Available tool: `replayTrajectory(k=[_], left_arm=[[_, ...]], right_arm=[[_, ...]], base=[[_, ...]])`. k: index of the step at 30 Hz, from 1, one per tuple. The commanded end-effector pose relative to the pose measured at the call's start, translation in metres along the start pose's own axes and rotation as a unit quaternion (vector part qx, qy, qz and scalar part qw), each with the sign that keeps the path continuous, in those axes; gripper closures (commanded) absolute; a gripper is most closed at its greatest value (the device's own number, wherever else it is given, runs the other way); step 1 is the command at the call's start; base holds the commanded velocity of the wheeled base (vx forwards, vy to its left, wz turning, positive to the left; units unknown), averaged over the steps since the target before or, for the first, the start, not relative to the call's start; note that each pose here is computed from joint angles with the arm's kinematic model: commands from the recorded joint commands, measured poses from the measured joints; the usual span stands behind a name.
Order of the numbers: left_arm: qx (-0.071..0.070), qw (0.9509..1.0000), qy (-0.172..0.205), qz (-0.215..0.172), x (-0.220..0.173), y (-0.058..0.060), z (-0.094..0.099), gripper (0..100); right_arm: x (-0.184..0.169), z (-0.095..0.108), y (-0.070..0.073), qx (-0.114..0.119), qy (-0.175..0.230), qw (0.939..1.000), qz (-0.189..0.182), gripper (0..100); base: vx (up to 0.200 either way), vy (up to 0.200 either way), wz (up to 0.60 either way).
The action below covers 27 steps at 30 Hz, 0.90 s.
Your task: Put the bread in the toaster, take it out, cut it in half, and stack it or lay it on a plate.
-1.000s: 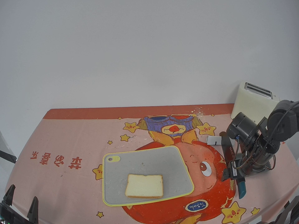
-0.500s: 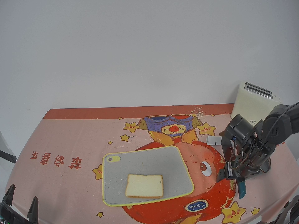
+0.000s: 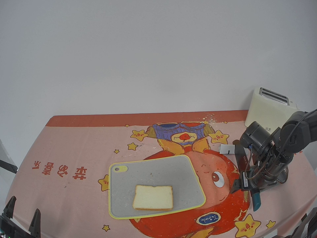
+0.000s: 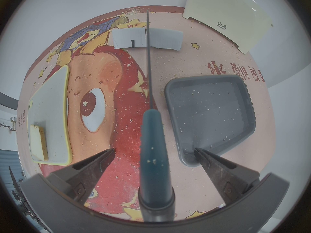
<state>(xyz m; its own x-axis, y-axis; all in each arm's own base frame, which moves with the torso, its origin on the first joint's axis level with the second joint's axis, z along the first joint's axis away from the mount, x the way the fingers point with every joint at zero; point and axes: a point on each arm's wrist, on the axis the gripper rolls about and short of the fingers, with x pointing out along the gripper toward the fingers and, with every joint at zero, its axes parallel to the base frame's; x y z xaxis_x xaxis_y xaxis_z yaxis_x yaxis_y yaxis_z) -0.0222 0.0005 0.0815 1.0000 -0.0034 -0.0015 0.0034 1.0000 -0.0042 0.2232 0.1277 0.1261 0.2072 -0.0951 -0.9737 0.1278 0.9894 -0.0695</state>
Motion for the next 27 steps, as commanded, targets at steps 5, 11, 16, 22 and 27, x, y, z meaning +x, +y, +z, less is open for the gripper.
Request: replayTrajectory(k=[5, 11, 16, 22, 27], left_arm=[[0.0, 1.0, 0.008, 0.0, 0.001, 0.0, -0.005, 0], [0.0, 1.0, 0.008, 0.0, 0.001, 0.0, -0.005, 0], [0.0, 1.0, 0.008, 0.0, 0.001, 0.0, -0.005, 0], [0.0, 1.0, 0.008, 0.0, 0.001, 0.0, -0.005, 0], [0.0, 1.0, 0.008, 0.0, 0.001, 0.0, -0.005, 0]], right_arm=[[0.001, 0.002, 0.002, 0.002, -0.01, 0.9999, 0.006, 0], [0.0, 0.002, 0.0, 0.004, -0.012, 0.9999, 0.005, 0], [-0.011, 0.002, -0.004, 0.006, -0.03, 0.9994, 0.014, 0], [-0.02, -0.003, -0.007, 0.005, -0.04, 0.9989, 0.023, 0], [-0.021, -0.006, -0.005, 0.003, -0.038, 0.9988, 0.029, 0]], base=[[0.0, 0.0, 0.0], [0.0, 0.0, 0.0], [0.0, 0.0, 0.0], [0.0, 0.0, 0.0], [0.0, 0.0, 0.0]])
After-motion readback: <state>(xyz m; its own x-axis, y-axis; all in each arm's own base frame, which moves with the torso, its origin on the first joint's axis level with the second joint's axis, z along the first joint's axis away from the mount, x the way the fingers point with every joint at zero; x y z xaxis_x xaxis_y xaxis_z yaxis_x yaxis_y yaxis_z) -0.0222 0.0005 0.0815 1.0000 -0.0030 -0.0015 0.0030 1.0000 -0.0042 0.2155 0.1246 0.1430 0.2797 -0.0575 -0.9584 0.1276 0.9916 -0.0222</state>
